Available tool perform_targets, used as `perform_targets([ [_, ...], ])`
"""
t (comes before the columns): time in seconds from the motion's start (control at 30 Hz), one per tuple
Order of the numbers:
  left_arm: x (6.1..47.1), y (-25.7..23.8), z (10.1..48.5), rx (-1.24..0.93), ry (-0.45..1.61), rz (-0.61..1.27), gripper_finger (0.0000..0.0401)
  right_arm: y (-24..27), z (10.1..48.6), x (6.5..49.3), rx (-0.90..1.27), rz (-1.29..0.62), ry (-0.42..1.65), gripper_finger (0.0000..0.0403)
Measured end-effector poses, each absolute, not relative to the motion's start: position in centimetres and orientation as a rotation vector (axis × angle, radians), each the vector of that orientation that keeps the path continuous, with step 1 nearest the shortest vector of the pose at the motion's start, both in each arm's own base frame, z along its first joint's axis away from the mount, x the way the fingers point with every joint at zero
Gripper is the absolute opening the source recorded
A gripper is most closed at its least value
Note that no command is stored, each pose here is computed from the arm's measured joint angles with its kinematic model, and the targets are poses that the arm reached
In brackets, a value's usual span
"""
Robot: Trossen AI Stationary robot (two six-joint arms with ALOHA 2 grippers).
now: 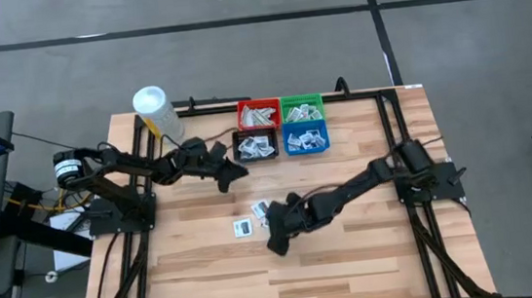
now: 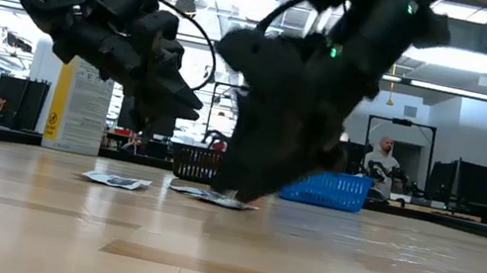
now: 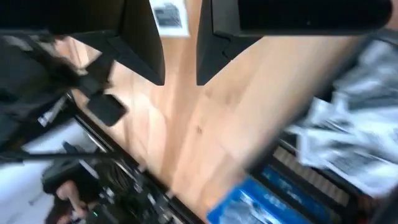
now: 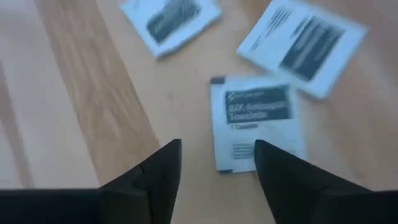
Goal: Pick & Place First Aid Supplies
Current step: Put the towelette pack into the black basket
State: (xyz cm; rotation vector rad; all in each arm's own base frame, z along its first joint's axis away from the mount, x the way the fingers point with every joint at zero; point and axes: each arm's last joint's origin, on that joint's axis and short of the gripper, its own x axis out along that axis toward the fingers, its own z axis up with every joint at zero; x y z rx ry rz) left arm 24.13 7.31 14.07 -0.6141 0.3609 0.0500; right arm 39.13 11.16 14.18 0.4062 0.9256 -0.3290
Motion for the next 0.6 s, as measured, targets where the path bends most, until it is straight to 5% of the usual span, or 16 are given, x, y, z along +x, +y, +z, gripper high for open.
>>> perform_targets([
  [0.37,24.6,3.4,14.0,-0.595,0.407,-0.090,0.0092,13.7,9.2,39.0,0.384,-0.375,0.998,0.0157],
  [0.6,24.7,2.3,14.0,-0.568,0.418,-0.138,0.0092,14.0,9.2,38.4,0.353,-0.403,1.016,0.0080],
])
